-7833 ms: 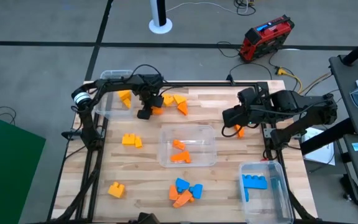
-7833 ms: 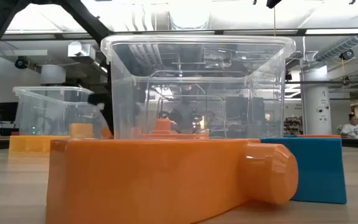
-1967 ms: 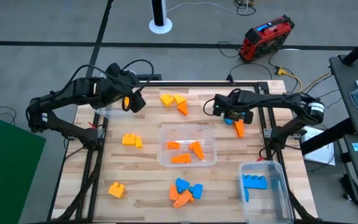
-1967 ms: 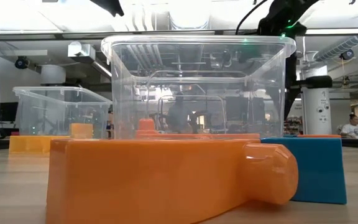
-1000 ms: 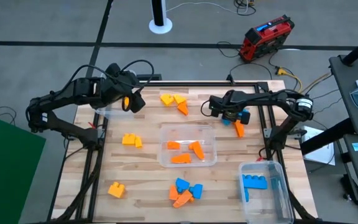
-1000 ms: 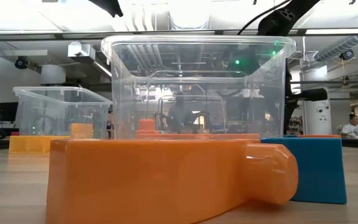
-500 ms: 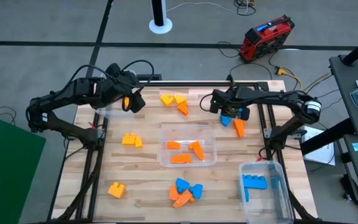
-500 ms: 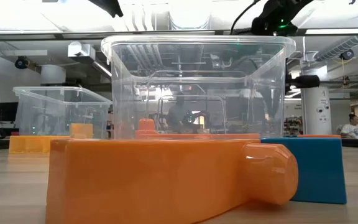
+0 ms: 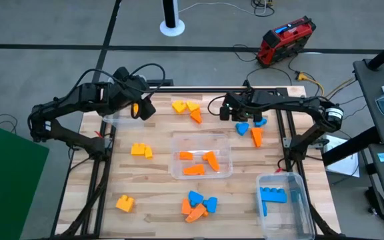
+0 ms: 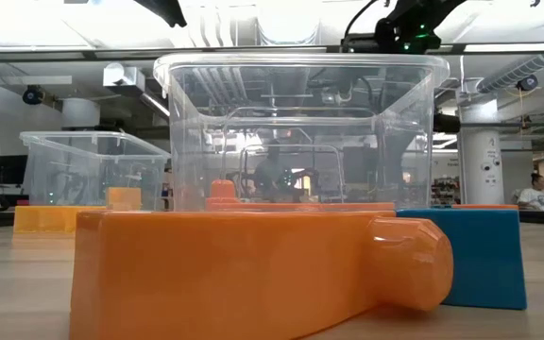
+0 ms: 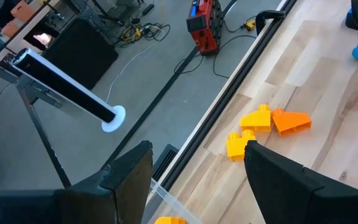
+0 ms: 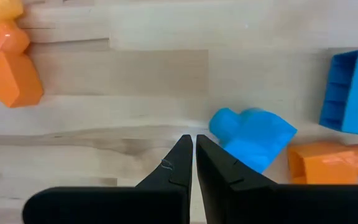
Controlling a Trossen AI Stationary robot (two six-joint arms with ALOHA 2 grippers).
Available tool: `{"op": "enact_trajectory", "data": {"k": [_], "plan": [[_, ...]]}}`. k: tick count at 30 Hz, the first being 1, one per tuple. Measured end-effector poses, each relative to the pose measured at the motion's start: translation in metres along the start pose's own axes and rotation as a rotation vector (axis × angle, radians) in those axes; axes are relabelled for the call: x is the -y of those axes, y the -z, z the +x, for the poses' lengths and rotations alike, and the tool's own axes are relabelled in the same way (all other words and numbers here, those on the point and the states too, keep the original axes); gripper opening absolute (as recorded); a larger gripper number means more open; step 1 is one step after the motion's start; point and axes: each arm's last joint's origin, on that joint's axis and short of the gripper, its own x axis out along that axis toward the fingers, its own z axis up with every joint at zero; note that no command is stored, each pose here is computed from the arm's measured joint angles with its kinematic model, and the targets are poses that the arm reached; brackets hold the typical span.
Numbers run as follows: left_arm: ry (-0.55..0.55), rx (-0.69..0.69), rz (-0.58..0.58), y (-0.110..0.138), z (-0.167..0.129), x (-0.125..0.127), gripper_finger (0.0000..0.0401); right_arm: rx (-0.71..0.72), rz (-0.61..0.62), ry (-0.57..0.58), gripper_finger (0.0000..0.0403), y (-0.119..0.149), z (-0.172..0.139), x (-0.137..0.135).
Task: Sort blocks
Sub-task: Put the blue game piece into the bottom right transparent bin
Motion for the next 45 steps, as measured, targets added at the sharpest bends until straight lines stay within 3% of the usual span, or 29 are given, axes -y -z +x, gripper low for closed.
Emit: {"op": "enact_trajectory", "data": {"k": [12, 20, 28, 35, 45], "plan": [[-0.009, -0.003, 0.002, 0.0, 0.002, -0.002, 0.023, 0.042, 0.005, 0.014, 0.0013, -0.002, 0.002, 0.001], [-0.014, -0.005, 0.015, 0.0, 0.002, -0.003, 0.023, -0.015, -0.003, 0.009, 0.0027, 0.0, 0.004, 0.003], [-0.018, -0.006, 0.046, 0.0, 0.003, -0.004, 0.023, -0.073, 0.064, 0.088, 0.014, 0.007, 0.013, 0.015], [-0.044, -0.019, 0.051, 0.0, 0.007, -0.011, 0.023, 0.003, 0.072, 0.137, 0.024, 0.004, 0.02, 0.016], [-0.067, -0.033, 0.052, 0.001, 0.01, -0.017, 0.023, -0.075, -0.009, 0.268, 0.0313, 0.008, 0.061, 0.012]]}}
